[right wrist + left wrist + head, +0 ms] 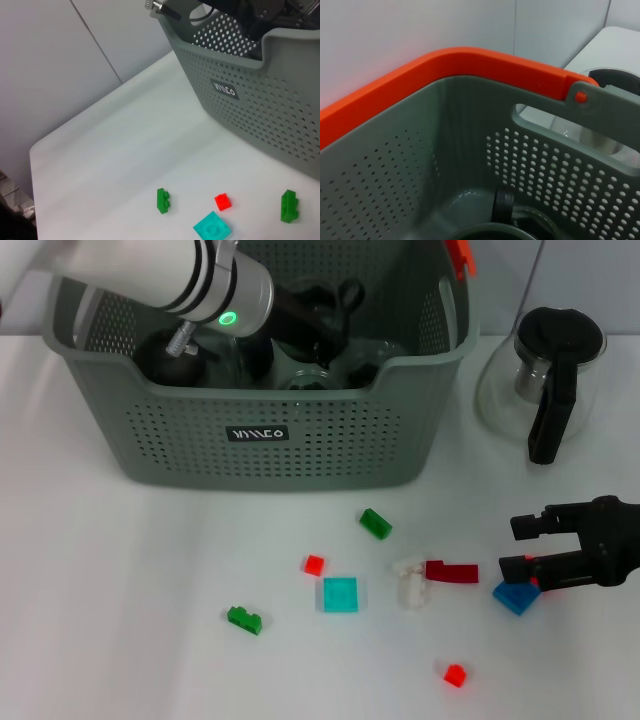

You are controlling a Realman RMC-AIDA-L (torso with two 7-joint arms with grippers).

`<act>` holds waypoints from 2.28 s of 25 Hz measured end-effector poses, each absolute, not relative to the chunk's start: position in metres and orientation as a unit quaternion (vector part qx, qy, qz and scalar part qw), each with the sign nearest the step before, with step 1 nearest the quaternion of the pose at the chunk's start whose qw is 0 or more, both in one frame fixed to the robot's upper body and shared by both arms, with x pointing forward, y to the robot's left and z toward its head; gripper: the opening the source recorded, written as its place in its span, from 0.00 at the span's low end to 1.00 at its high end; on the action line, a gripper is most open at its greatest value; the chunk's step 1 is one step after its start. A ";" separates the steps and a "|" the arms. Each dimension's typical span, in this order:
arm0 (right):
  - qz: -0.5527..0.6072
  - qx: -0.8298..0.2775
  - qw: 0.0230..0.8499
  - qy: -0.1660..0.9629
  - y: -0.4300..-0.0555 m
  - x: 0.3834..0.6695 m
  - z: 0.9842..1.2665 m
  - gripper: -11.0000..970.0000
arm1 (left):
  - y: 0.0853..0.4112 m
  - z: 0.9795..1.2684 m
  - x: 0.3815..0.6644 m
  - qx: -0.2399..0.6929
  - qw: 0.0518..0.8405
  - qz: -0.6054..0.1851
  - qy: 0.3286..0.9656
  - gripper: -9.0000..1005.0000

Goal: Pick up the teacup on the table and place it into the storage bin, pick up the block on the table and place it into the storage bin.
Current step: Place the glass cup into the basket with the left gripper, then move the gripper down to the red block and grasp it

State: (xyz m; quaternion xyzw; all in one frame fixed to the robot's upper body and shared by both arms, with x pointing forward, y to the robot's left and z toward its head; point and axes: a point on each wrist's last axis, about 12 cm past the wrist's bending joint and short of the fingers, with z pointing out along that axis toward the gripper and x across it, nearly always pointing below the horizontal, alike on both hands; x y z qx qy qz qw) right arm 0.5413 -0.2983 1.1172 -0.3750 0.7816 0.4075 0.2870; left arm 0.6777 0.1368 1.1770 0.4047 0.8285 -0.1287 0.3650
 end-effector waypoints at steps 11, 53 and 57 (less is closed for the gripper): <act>0.408 -0.375 0.285 0.782 -0.299 0.540 1.116 0.85 | 0.129 1.166 0.677 0.415 0.357 -0.095 0.832 0.05; 0.389 -0.382 0.289 0.787 -0.319 0.542 1.127 0.85 | 0.195 1.265 0.575 0.504 0.390 -0.389 0.665 0.67; 0.377 -0.384 0.275 0.797 -0.325 0.541 1.126 0.85 | 0.203 1.218 0.539 0.554 0.353 -0.437 0.614 0.67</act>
